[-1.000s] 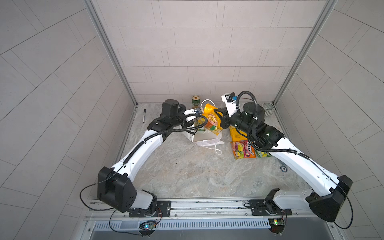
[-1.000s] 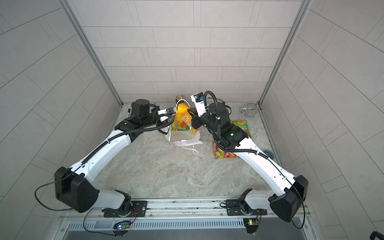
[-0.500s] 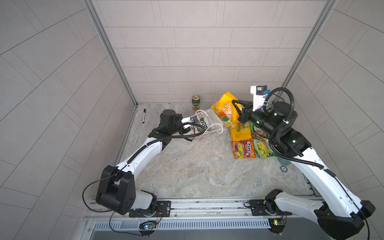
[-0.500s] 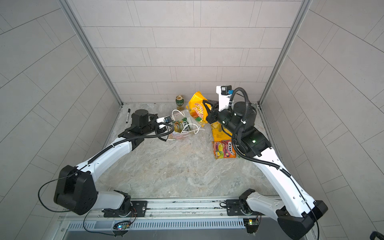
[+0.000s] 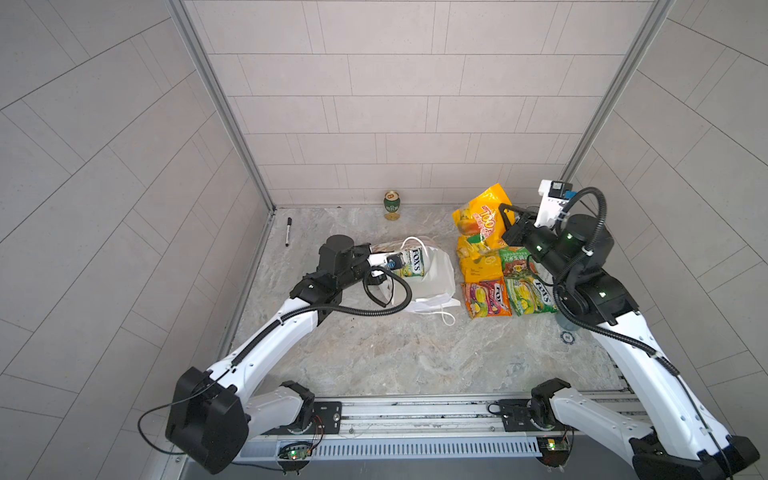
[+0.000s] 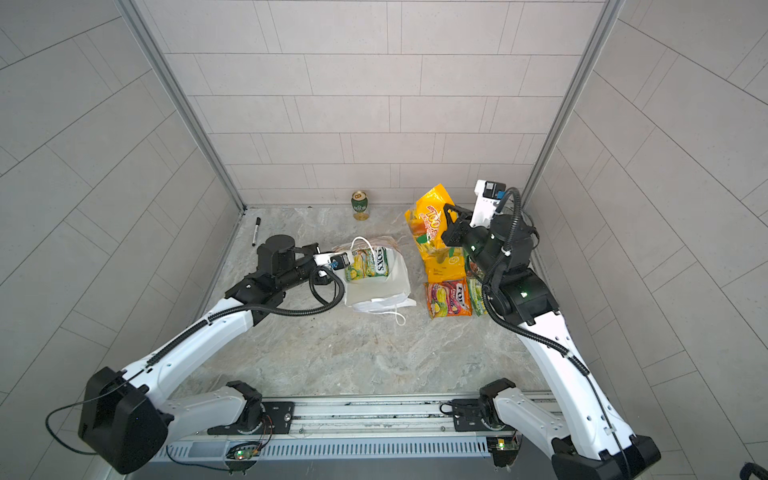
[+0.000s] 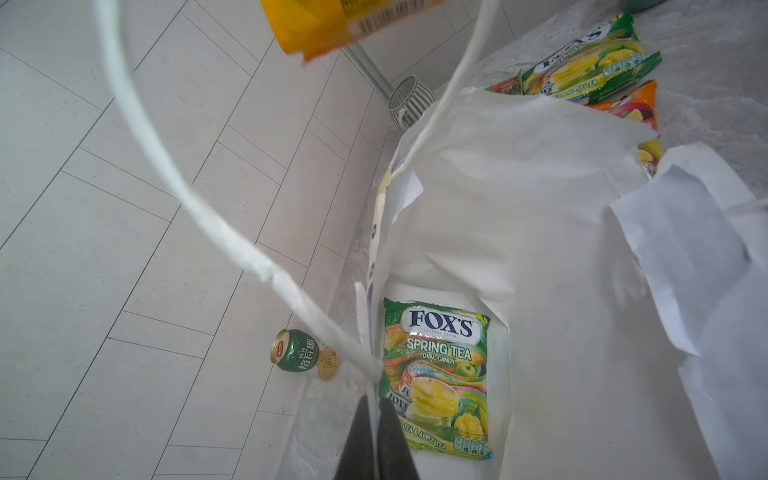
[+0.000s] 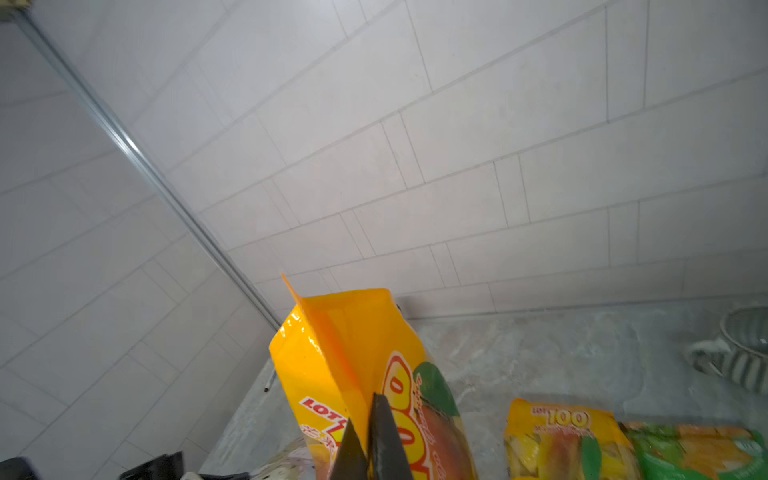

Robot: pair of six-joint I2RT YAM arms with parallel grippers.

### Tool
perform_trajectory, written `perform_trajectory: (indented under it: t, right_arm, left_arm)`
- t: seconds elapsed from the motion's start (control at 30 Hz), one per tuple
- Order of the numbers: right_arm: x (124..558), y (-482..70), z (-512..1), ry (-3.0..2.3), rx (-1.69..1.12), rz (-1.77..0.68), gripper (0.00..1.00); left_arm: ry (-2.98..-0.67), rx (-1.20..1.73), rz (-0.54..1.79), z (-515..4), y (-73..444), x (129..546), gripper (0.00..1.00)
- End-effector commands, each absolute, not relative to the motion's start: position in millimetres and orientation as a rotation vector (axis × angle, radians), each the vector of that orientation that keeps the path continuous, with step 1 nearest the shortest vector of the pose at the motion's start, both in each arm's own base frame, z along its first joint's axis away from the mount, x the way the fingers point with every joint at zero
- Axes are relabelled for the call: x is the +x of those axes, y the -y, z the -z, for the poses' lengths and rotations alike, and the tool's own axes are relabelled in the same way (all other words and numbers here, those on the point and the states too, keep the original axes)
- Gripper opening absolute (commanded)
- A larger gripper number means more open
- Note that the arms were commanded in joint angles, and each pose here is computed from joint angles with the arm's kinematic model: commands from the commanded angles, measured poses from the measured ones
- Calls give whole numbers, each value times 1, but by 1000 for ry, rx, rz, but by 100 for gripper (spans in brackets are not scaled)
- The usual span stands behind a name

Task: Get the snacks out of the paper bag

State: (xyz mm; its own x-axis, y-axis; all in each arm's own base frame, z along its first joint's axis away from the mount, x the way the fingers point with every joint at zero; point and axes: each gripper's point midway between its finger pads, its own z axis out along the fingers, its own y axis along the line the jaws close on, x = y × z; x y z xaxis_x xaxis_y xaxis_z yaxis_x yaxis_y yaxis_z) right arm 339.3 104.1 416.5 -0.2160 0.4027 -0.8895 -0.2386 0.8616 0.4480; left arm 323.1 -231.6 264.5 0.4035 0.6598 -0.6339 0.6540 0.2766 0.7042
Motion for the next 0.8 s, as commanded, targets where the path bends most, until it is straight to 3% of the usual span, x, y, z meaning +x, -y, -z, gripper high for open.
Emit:
perform_trajectory:
  t: [0.0,0.17,0.47,0.77]
  right_arm:
    - [363,-106,-405,-1688,164,-635,0]
    - [390,-121,-371,-1758,159,-674,0]
    - [418,-133,-314,-1805,255,-727,0]
    - [423,-197,-283,-1832,211,-894,0]
  left_arm:
    - [-1334,1460,-93,-243,221,321,0]
    - [-1388,1478,-186,-227,206,324,0]
    - [-1341,1378,-196,-254,204,323,0]
    - [-1423,1264,-300,-256,185,349,0]
